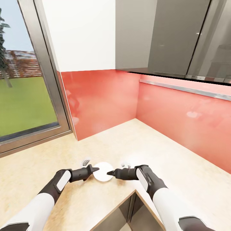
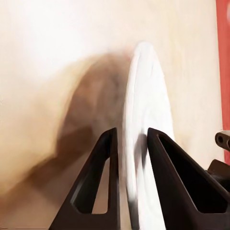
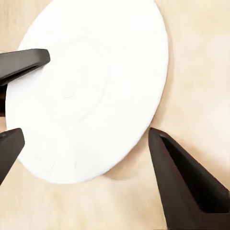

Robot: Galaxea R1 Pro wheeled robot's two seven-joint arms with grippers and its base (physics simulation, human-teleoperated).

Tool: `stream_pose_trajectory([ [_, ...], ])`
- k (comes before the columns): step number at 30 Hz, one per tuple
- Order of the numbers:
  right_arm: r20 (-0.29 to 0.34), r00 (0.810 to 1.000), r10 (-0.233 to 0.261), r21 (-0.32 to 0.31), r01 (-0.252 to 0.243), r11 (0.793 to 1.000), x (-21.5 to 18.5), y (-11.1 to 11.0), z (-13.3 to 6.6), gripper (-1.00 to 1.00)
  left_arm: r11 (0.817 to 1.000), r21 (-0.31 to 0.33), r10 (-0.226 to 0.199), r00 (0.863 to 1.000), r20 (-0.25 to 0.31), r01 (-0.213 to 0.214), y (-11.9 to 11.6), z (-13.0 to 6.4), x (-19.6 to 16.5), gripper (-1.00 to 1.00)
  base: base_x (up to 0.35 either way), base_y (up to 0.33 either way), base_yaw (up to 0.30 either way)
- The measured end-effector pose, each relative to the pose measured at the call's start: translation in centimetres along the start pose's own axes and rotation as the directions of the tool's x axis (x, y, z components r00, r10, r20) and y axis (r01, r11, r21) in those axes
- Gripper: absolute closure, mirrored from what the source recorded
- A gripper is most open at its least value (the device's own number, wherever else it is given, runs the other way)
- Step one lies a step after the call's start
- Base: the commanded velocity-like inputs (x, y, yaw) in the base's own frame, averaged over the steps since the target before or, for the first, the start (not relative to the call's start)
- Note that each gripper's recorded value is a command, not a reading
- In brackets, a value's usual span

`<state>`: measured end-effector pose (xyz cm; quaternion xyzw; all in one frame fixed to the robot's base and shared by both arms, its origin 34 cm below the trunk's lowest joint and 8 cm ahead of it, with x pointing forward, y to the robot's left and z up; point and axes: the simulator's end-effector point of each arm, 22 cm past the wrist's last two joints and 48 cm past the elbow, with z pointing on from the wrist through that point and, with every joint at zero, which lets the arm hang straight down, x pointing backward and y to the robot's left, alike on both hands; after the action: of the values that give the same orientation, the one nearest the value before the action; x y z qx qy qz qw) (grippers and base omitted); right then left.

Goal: Set up a coffee station on the kitchen countertop: keep the coffee maker on the countertop, move the bottle of coffee from the kitchen shelf to the counter next to the coffee maker, place a paper coffee filter on top of the coffee maker, put the saucer next to the coffee maker with the coffee cup on the saucer, and place the electric kettle next to the coffee maker.

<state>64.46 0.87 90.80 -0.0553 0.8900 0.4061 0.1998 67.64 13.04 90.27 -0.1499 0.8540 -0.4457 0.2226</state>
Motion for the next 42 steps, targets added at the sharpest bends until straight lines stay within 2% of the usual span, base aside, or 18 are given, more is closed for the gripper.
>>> stream_pose_trajectory([
  [4,0.009,1.000,-0.004,-0.003,0.004,1.000,-0.4,0.2,-0.1,-1.00,1.000,0.010,-0.017,1.000,0.001,0.017,0.3,-0.5,-0.3,1.00,0.000,0.000,0.000],
  [7,0.051,0.998,-0.041,-0.004,0.041,0.999,-2.4,1.0,-0.8,-1.00,1.000,-0.010,-0.006,1.000,0.028,0.006,1.9,-2.5,-2.3,1.00,0.000,0.000,0.000],
  [9,0.061,0.997,-0.051,-0.008,0.051,0.999,-3.3,1.5,-1.3,-1.00,0.999,-0.029,-0.013,0.999,0.038,0.014,3.2,-4.4,-3.7,1.00,0.000,0.000,0.000],
  [10,0.065,0.996,-0.054,-0.009,0.055,0.998,-3.6,1.7,-1.5,-1.00,0.999,-0.040,-0.028,0.999,0.042,0.029,3.9,-5.2,-4.3,1.00,0.000,0.000,0.000],
  [11,0.073,0.996,-0.061,-0.010,0.062,0.998,-4.0,1.9,-1.7,-1.00,0.996,-0.067,-0.059,0.997,0.059,0.062,4.9,-6.6,-5.4,1.00,0.000,0.000,0.000],
  [13,0.089,0.993,-0.073,-0.012,0.074,0.997,-4.8,2.3,-2.0,-1.00,0.994,-0.100,-0.044,0.995,0.086,0.053,6.1,-8.8,-7.5,1.00,0.000,0.000,0.000],
  [16,0.133,0.986,-0.105,-0.015,0.108,0.994,-6.7,3.3,-3.0,-1.00,0.994,-0.104,-0.025,0.990,0.139,0.040,6.2,-12.1,-10.6,1.00,0.000,0.000,0.000],
  [19,0.183,0.973,-0.138,-0.016,0.143,0.990,-8.7,4.4,-4.1,-1.00,0.997,-0.047,-0.056,0.988,0.143,0.063,4.4,-14.3,-12.1,1.00,0.000,0.000,0.000],
  [22,0.218,0.962,-0.164,-0.017,0.171,0.985,-10.1,5.3,-5.0,-1.00,0.999,-0.037,-0.025,0.986,0.166,0.031,3.5,-16.1,-13.5,1.00,0.000,0.000,0.000],
  [24,0.235,0.956,-0.177,-0.015,0.186,0.982,-10.7,5.8,-5.4,-1.00,0.999,-0.039,-0.015,0.985,0.169,0.022,3.4,-16.4,-13.7,1.00,0.000,0.000,0.000],
  [30,0.321,0.916,-0.242,-0.004,0.257,0.966,-13.9,8.1,-7.9,-1.00,0.999,-0.035,-0.007,0.985,0.172,0.013,3.1,-16.3,-13.8,1.00,-0.122,0.000,0.000],
  [31,0.356,0.895,-0.268,0.002,0.286,0.958,-15.1,9.2,-9.1,-1.00,0.999,-0.035,-0.004,0.985,0.175,0.010,3.0,-16.3,-13.9,1.00,-0.321,0.000,0.000],
  [32,0.366,0.888,-0.276,0.004,0.295,0.955,-15.4,9.5,-9.4,-1.00,0.999,-0.034,-0.004,0.985,0.175,0.010,3.0,-16.4,-14.0,1.00,-0.327,0.000,0.000],
  [35,0.382,0.878,-0.287,0.007,0.308,0.951,-15.9,10.0,-9.9,-1.00,0.999,-0.034,-0.003,0.985,0.175,0.009,2.9,-16.4,-14.0,1.00,-0.336,0.000,0.000],
  [42,0.383,0.878,-0.288,0.008,0.309,0.951,-16.0,10.0,-10.0,-1.00,0.999,-0.035,-0.002,0.984,0.176,0.008,2.9,-16.4,-14.0,1.00,-0.340,0.000,0.000],
])
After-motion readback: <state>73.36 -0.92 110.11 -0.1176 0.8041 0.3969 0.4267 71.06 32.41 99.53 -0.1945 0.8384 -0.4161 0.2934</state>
